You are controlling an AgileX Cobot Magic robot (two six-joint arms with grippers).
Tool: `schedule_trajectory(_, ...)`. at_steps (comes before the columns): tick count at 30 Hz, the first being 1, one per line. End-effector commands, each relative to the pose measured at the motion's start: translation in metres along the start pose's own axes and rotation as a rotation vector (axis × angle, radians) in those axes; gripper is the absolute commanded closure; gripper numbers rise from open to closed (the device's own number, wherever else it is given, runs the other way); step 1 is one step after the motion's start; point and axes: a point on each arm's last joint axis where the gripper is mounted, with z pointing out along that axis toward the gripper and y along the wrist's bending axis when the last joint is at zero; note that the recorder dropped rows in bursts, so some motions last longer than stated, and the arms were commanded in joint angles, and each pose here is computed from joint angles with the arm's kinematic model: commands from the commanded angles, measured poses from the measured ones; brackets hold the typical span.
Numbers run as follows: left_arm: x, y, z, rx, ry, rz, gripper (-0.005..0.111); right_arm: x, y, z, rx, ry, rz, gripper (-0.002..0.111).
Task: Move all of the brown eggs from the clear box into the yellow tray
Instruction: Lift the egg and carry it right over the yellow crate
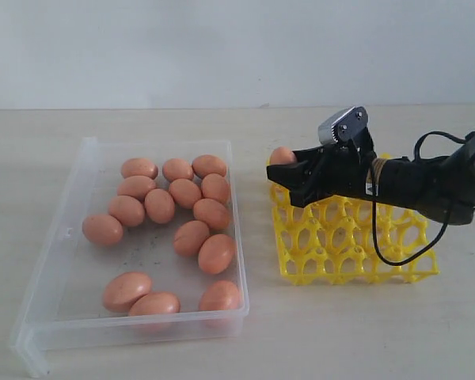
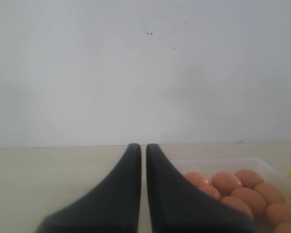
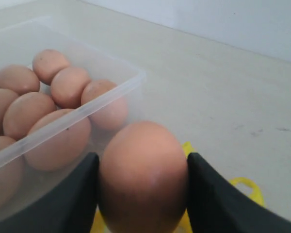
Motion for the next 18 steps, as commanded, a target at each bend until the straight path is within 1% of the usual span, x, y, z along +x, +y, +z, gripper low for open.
schedule_trajectory(1, -0.002, 0.0, 0.0, -0.002, -0.013, 0.0, 0.103, -0.003, -0.005, -0.002, 0.027, -0.026, -0.025, 0.109)
schedule_trajectory(7, -0.002, 0.0, 0.0, -0.002, -0.013, 0.0, 0.103, -0.002, -0.012, -0.002, 0.104, -0.006, -0.045, 0.109)
schedule_trajectory(11, -0.002, 0.0, 0.0, -0.002, -0.013, 0.0, 0.103, 0.003, -0.014, 0.002, 0.136, 0.092, -0.06, 0.109)
schedule_trajectory(14, -0.002, 0.0, 0.0, -0.002, -0.013, 0.0, 0.103, 0.004, -0.009, 0.009, 0.122, 0.137, -0.084, 0.109)
schedule_trajectory(18, -0.002, 0.0, 0.0, -0.002, -0.013, 0.0, 0.103, -0.002, -0.001, 0.019, 0.1, 0.126, -0.099, 0.109)
